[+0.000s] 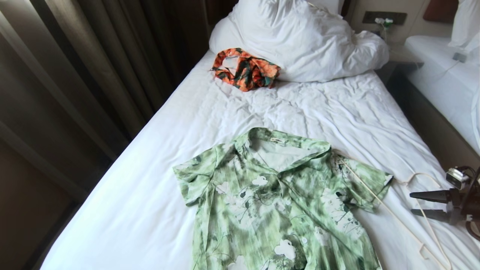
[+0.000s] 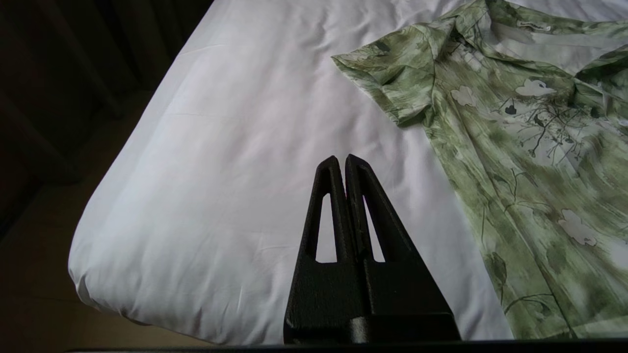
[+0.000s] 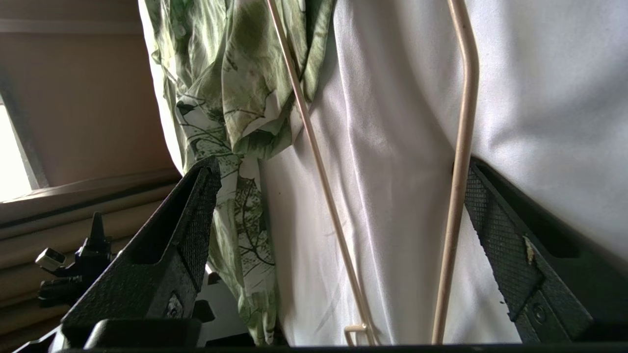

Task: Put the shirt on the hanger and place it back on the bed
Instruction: Lift the shirt and hanger

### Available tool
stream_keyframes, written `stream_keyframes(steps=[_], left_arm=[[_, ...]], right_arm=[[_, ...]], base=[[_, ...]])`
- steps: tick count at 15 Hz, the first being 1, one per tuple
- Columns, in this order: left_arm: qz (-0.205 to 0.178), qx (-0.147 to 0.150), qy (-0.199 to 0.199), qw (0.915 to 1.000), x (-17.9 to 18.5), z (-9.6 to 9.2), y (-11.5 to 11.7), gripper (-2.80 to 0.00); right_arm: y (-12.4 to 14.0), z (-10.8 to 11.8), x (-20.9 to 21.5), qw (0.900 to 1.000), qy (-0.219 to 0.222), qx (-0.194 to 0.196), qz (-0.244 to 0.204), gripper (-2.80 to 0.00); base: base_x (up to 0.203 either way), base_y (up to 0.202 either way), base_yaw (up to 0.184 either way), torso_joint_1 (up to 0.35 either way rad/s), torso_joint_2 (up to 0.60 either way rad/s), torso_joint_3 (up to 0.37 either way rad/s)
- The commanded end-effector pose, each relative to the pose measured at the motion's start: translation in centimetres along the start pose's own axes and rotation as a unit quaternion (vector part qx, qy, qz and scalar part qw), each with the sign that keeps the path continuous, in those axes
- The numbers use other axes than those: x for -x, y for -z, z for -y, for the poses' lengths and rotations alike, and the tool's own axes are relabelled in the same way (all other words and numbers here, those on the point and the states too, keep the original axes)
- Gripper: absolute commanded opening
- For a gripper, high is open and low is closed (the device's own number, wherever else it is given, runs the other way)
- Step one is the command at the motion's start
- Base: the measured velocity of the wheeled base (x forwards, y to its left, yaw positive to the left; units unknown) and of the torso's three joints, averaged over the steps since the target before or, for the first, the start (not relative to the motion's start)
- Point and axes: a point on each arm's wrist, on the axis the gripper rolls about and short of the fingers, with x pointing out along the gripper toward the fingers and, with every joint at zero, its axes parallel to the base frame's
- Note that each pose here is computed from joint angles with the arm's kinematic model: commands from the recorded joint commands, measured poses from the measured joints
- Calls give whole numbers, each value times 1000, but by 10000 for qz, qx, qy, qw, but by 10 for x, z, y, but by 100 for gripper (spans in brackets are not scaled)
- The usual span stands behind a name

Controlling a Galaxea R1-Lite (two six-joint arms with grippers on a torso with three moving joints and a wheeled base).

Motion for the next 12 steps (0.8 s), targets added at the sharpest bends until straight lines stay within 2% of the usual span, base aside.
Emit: stream_keyframes(steps=[1,12], left_arm=[[-2,2,-2,10000,0,0,0,-280],[-3,2,-2,10000,0,0,0,-280]], right_arm=[[4,2,-9,9995,6,308,100,0],[1,-15,-44,9982,-211,519,-224,0]], base=[[0,0,0,0,0,0],[0,0,0,0,0,0]])
